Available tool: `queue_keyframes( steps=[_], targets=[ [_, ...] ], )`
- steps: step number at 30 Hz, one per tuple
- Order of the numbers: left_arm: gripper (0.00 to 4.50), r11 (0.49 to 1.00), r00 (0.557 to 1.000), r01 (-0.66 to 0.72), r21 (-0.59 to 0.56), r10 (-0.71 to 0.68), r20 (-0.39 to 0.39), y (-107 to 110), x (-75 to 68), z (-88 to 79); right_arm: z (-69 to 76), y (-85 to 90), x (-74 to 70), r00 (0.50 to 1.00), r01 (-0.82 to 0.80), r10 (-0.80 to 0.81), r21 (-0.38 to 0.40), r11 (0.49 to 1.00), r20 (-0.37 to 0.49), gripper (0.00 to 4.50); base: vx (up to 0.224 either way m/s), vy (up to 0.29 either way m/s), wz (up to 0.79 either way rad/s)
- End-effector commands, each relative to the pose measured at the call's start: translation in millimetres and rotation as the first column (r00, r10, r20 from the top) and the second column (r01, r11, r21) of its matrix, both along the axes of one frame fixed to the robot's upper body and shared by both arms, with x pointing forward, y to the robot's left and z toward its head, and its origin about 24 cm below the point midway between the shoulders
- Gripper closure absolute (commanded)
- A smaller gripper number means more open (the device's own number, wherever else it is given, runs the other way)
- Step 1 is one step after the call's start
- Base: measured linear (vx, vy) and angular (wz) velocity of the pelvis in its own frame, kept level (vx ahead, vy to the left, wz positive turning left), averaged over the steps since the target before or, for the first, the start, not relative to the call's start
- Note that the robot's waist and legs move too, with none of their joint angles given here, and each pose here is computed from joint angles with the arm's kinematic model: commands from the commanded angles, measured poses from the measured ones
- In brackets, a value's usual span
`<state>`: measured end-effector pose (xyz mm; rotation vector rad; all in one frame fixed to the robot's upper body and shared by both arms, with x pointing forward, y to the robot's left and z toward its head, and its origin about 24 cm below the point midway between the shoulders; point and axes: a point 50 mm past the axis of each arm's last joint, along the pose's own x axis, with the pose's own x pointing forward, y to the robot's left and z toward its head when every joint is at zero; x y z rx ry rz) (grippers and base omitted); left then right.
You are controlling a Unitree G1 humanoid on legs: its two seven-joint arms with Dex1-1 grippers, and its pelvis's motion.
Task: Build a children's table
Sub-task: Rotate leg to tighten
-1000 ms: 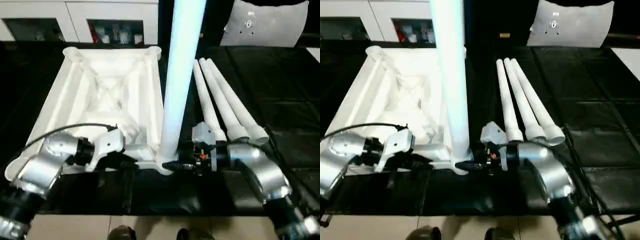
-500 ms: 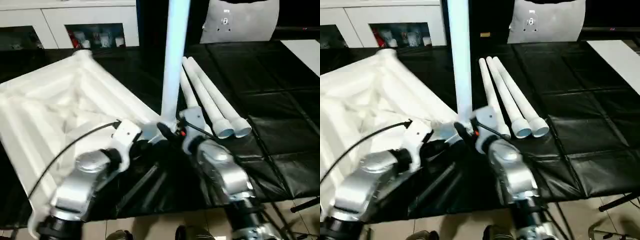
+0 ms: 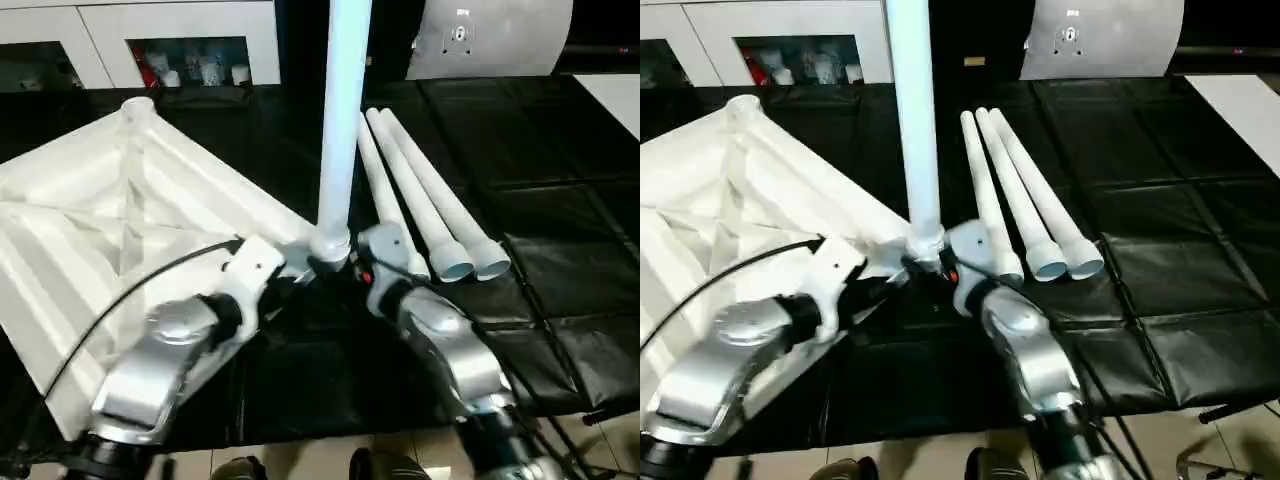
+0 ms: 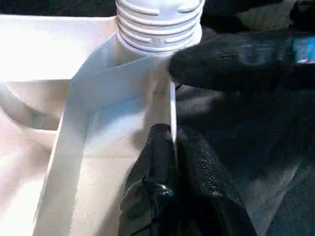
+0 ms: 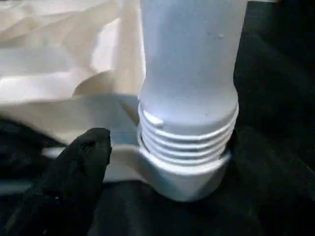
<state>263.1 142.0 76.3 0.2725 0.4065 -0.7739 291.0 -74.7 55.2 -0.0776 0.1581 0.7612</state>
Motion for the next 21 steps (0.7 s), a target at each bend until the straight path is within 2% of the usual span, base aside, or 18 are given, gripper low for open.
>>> queue_keyframes(
  steps=[1,5,9,12,15,16,19,21],
  targets=[
    [4.5,0.999,0.999,0.042,0.002,-0.042,-0.007,2,-0.9,-0.6,-5.5,-1.2,-5.3,0.999,-0.034,0.034,0.002,0.999,-0.026,0.01,0.0,0.0,0.0],
    [4.5,0.99,0.99,0.136,0.039,-0.134,-0.031,13,-1.5,-4.8,2.4,-12.3,-10.4,0.985,-0.169,0.17,-0.031,0.985,0.02,0.0,0.0,0.0,0.0],
    [4.5,0.95,0.951,0.307,0.063,-0.303,-0.062,22,-5.1,-5.6,11.3,-25.7,-12.2,0.953,-0.296,0.299,-0.068,0.953,0.043,0.0,0.0,0.0,0.0],
    [4.5,0.92,0.921,0.384,0.081,-0.375,-0.101,28,-7.6,-6.9,16.2,-31.6,-11.9,0.931,-0.356,0.361,-0.09,0.93,0.048,0.0,0.0,0.0,0.0],
    [4.5,0.86,0.863,0.498,0.112,-0.479,-0.162,37,-10.8,-9.5,23.3,-37.5,-10.4,0.893,-0.442,0.448,-0.114,0.89,0.038,0.0,0.0,0.0,0.0],
    [4.5,0.86,0.863,0.498,0.112,-0.479,-0.162,37,-10.8,-9.5,23.3,-37.5,-10.4,0.893,-0.442,0.448,-0.114,0.89,0.038,0.0,0.0,0.0,0.0],
    [4.5,0.785,0.785,0.61,0.103,-0.582,-0.214,42,-14.3,-9.2,26.8,-38.1,-12.2,0.831,-0.551,0.556,-0.13,0.824,0.002,0.0,0.0,0.0,0.0],
    [4.5,0.767,0.766,0.633,0.101,-0.601,-0.228,43,-14.7,-9.3,26.6,-37.4,-12.8,0.808,-0.585,0.589,-0.139,0.799,-0.014,0.0,0.0,0.0,0.0]
  ],
)
